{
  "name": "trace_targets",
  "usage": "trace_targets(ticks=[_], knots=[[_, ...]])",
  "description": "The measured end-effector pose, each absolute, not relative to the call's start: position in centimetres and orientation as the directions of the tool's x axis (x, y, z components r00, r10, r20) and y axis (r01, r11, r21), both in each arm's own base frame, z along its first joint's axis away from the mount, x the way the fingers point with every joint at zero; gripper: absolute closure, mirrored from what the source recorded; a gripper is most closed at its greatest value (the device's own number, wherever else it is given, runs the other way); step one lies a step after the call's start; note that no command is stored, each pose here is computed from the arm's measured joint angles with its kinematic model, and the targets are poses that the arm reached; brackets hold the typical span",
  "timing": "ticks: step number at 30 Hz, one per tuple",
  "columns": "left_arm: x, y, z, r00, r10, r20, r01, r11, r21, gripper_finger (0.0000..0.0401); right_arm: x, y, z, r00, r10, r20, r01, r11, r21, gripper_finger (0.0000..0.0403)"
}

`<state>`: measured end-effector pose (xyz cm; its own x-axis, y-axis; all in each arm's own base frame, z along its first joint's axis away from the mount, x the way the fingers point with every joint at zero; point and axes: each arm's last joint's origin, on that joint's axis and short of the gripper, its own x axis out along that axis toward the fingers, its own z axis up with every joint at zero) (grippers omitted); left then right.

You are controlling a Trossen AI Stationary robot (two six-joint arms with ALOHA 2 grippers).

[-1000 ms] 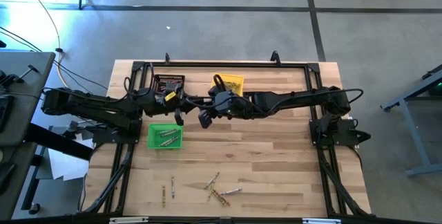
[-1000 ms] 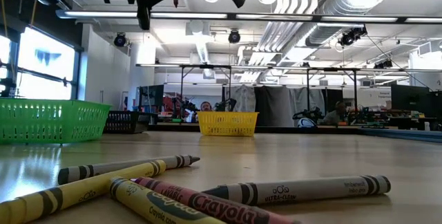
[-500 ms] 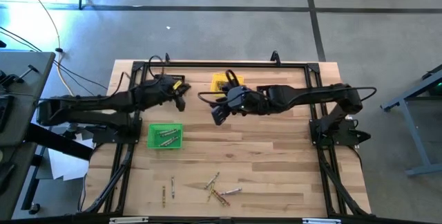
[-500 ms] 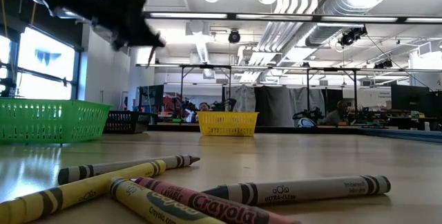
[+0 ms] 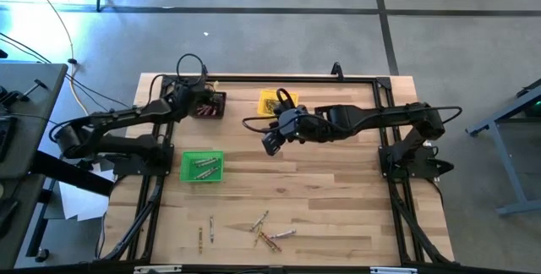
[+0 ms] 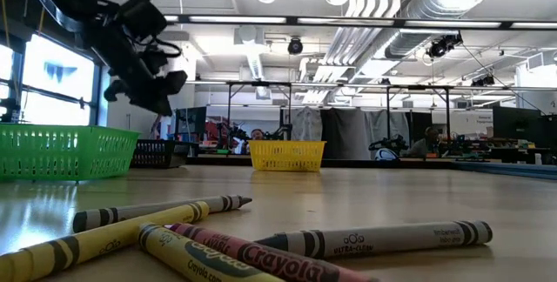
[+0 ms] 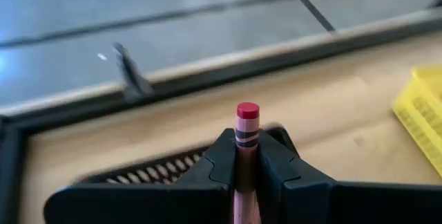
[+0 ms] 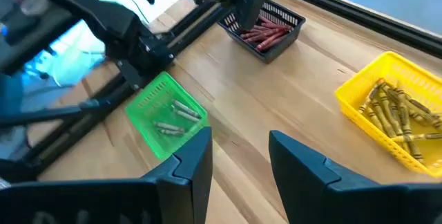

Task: Sort crayons
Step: Put the red crayon into the black bin, then put the yellow crayon into the yellow bin

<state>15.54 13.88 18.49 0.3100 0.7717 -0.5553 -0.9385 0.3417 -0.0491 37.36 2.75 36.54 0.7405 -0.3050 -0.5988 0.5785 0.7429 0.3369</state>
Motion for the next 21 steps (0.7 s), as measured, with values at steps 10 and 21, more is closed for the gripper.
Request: trace_targets(ticks=[10, 21], knots=[[16.4, 14.8, 17.5, 0.361, 0.739, -0.568, -0.92, 0.383, -0.087, 0.037, 37.1, 2.9, 36.2, 0.716, -0.302, -0.63, 0.57, 0.774, 0.276, 0.0274], [16.4, 14.9, 17.5, 0.444, 0.678, -0.585, -0.891, 0.402, -0.21, 0.0297, 36.1, 2.8, 35.3, 0.618, -0.305, -0.724, 0.618, 0.759, 0.207, 0.0274]])
